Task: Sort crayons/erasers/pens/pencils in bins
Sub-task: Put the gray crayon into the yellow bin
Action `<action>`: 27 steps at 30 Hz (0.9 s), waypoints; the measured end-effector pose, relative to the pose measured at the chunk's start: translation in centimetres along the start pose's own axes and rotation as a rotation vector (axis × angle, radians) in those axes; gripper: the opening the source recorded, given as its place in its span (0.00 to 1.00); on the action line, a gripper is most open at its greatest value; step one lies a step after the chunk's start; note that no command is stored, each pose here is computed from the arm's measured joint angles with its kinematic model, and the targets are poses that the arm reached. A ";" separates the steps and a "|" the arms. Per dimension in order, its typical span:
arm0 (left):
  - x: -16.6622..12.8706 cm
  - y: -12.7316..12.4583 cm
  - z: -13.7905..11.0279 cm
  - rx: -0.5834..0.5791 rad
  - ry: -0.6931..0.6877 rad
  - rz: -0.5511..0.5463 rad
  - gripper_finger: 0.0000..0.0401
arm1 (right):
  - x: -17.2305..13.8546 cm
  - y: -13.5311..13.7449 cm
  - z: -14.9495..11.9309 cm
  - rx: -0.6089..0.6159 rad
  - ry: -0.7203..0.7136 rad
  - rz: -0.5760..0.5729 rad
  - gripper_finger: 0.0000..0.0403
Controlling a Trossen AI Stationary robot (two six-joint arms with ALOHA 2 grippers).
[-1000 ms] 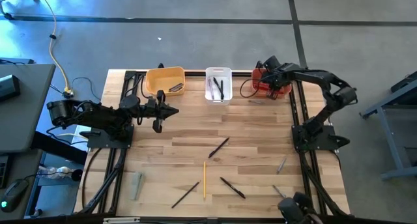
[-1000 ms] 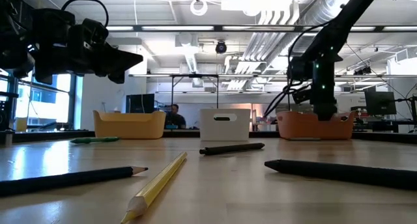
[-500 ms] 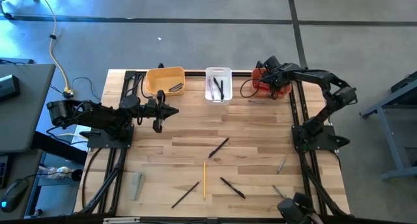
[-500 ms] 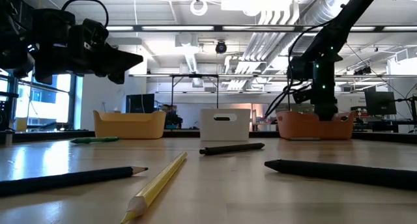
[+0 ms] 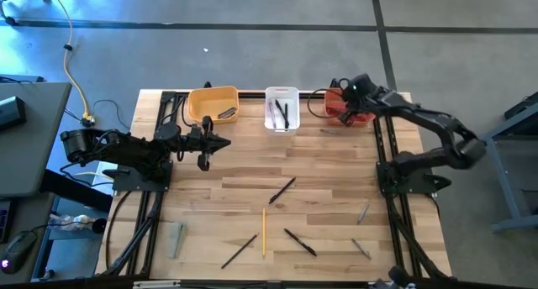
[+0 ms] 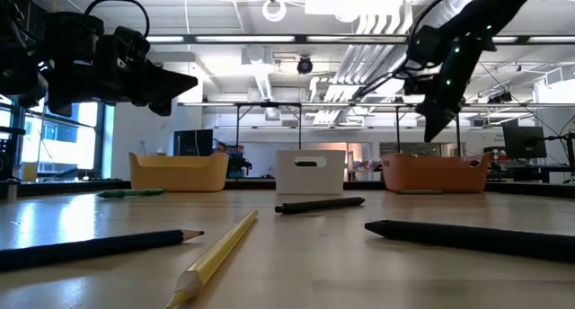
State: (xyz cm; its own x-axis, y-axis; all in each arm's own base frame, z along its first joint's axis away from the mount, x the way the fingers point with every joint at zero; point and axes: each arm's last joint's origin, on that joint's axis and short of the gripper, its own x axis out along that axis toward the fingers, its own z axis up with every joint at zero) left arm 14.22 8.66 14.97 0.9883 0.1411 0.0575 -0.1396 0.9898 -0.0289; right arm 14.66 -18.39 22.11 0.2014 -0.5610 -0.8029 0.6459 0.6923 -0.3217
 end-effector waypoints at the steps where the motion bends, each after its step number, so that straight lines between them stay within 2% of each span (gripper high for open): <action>1: 0.0 0.0 0.0 0.000 0.000 0.000 0.00 | -0.4 0.5 -0.3 0.025 -0.040 0.010 0.03; 7: 0.0 0.0 0.0 0.000 -0.001 -0.001 0.00 | -2.1 4.5 -2.2 0.222 -0.250 0.180 0.01; 12: 0.0 0.0 0.0 -0.006 -0.001 -0.001 0.00 | -4.3 7.9 -3.4 0.426 -0.275 0.303 0.00; 19: 0.0 0.0 0.0 -0.007 -0.002 -0.001 0.00 | -7.0 12.7 -5.2 0.612 -0.224 0.386 0.00; 23: 0.0 0.0 0.0 -0.007 -0.002 -0.001 0.00 | -8.0 14.9 -7.0 0.723 -0.123 0.419 0.00; 27: 0.0 0.0 0.0 -0.008 -0.002 -0.003 0.00 | -9.4 16.7 -8.0 0.772 0.010 0.381 0.00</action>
State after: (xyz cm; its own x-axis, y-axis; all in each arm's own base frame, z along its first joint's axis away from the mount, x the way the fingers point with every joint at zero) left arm 14.24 8.66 15.00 0.9886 0.1383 0.0591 -0.1363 0.9900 -0.0366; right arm 17.63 2.03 20.25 0.5018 -0.3469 -0.7923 0.8565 0.3276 0.3990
